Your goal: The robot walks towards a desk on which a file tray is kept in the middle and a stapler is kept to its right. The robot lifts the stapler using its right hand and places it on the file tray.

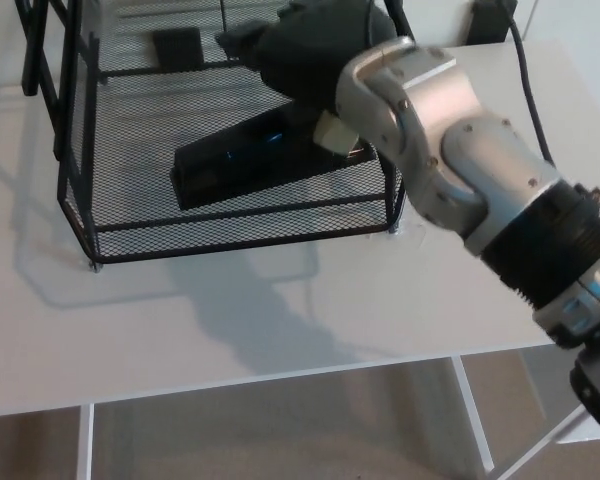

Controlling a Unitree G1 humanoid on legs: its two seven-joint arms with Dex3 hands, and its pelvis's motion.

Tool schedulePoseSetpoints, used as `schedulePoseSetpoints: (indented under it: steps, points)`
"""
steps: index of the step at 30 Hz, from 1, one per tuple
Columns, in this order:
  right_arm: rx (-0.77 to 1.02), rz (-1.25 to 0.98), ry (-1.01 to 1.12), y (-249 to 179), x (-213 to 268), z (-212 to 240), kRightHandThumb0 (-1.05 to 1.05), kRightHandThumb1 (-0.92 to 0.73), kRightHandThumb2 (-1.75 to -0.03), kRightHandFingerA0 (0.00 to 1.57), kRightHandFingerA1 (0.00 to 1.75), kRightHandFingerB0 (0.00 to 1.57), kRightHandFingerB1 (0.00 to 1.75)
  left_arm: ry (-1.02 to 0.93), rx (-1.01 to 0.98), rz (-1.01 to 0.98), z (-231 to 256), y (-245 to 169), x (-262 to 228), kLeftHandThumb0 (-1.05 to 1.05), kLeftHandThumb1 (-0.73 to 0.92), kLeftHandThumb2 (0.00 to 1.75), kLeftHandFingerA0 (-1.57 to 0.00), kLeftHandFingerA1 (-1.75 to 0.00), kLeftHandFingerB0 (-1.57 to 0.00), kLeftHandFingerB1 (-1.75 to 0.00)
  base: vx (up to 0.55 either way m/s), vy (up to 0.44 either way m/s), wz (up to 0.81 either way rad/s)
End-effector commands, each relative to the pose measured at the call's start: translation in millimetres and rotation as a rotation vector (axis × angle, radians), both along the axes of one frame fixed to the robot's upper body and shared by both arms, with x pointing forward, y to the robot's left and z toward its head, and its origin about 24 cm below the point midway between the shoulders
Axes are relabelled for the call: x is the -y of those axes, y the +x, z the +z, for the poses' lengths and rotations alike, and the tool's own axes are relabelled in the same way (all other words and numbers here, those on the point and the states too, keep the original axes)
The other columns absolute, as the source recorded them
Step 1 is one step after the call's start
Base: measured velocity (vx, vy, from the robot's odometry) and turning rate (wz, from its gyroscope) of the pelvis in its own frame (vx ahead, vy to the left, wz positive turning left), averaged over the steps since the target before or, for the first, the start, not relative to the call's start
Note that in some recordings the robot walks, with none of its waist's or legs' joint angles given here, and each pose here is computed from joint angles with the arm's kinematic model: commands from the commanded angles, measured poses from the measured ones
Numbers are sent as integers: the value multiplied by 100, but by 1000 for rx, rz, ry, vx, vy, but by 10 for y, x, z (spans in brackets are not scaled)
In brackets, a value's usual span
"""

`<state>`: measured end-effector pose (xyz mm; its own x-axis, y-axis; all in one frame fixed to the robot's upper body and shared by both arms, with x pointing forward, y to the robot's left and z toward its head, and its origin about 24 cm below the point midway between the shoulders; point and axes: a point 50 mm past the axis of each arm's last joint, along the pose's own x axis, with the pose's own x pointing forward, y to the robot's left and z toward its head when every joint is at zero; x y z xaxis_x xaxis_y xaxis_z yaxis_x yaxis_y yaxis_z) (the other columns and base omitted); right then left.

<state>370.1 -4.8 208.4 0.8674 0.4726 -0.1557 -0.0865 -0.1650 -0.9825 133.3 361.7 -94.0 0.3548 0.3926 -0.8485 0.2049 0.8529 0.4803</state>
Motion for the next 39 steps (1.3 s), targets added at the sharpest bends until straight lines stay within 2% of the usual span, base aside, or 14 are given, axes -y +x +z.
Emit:
schedulePoseSetpoints:
  steps: [1, 6, 10, 11, 13, 15, 17, 18, 23, 24, 26, 27, 29, 39]
  points:
    - [24, -16, -57, -3, 63, 260, -95, -46, -77, 0, 0, 0, 2, 2, 16, -24, 8, 16, 1, -83, 42, 148, -111, -115, -71, -109, 0, 0, 0]
    - [17, 7, -51, -40, 138, 621, -98, -56, -91, 0, 10, 0, 0, 2, 11, -16, 0, -21, -12, -88, 49, 139, -91, -107, -63, -95, 0, 0, 0]
    - [34, -10, -23, -95, 367, 950, -91, -43, -76, 0, 0, 0, 2, -6, 20, -7, 10, -38, -33, -80, 56, 141, -110, -115, -75, -103, 0, 0, 0]
    - [67, 8, 0, -175, 532, 1083, -96, -55, -86, 0, 9, 0, 3, -9, 21, 2, 22, -32, -43, -80, 48, 142, -78, -110, -53, -97, 0, 0, 0]
    - [60, 1, 10, -310, 758, 1282, -93, -51, -82, 0, 0, 0, 2, -3, 13, 20, 22, -40, -53, -82, 48, 136, -68, -103, -39, -86, 0, 0, 0]
    - [103, -5, 36, -436, 1048, 1434, -98, -58, -96, 0, 15, 0, 9, 1, 13, 13, 20, -33, -44, -86, 54, 141, -102, -118, -45, -90, 0, 0, 0]
    - [116, -23, 76, -529, 1230, 1509, -102, -63, -97, 0, 9, 0, 9, -7, 17, 22, 22, -49, -54, -81, 39, 149, -79, -127, -51, -109, 0, 0, 0]
    - [146, -51, 147, -686, 1536, 1615, -99, -64, -98, 0, 12, 0, 8, -6, 17, 18, 13, -48, -40, -84, 44, 141, -98, -119, -63, -101, 0, 0, 0]
    - [185, -166, 301, -864, 2079, 1668, -102, -66, -98, 0, 5, 3, 9, -13, 4, 27, 10, -77, -53, -58, 62, 142, -92, -111, -94, -112, 0, 0, 0]
    - [196, -197, 331, -911, 2209, 1675, -82, -73, -66, 0, 2, 0, 24, -15, 8, 30, 11, -78, -54, -89, 48, 141, -83, -108, -95, -114, 0, 0, 0]
    - [192, -250, 404, -996, 2410, 1688, -103, -65, -95, 0, 3, 1, 10, -12, 9, 48, 11, -83, -63, -79, 45, 144, -75, -111, -63, -104, 0, 0, 0]
    - [190, -389, 531, -1204, 2929, 1618, -82, -73, -62, 0, 0, 0, 18, 3, 8, 38, 5, -87, -59, -77, 48, 142, -71, -106, -45, -91, 0, 0, 0]
    - [192, -484, 624, -1384, 3258, 1491, -98, -63, -95, 0, 8, 0, 6, 1, 11, 57, 30, -94, -98, -58, 63, 143, -61, -98, -29, -80, 0, 0, 0]
    - [286, -978, 762, -2147, 4386, 171, -88, -58, -99, 1, 44, 1, 43, 4, 18, 75, 32, -138, -121, -91, 53, 146, -69, -109, -66, -105, 0, 0, 0]
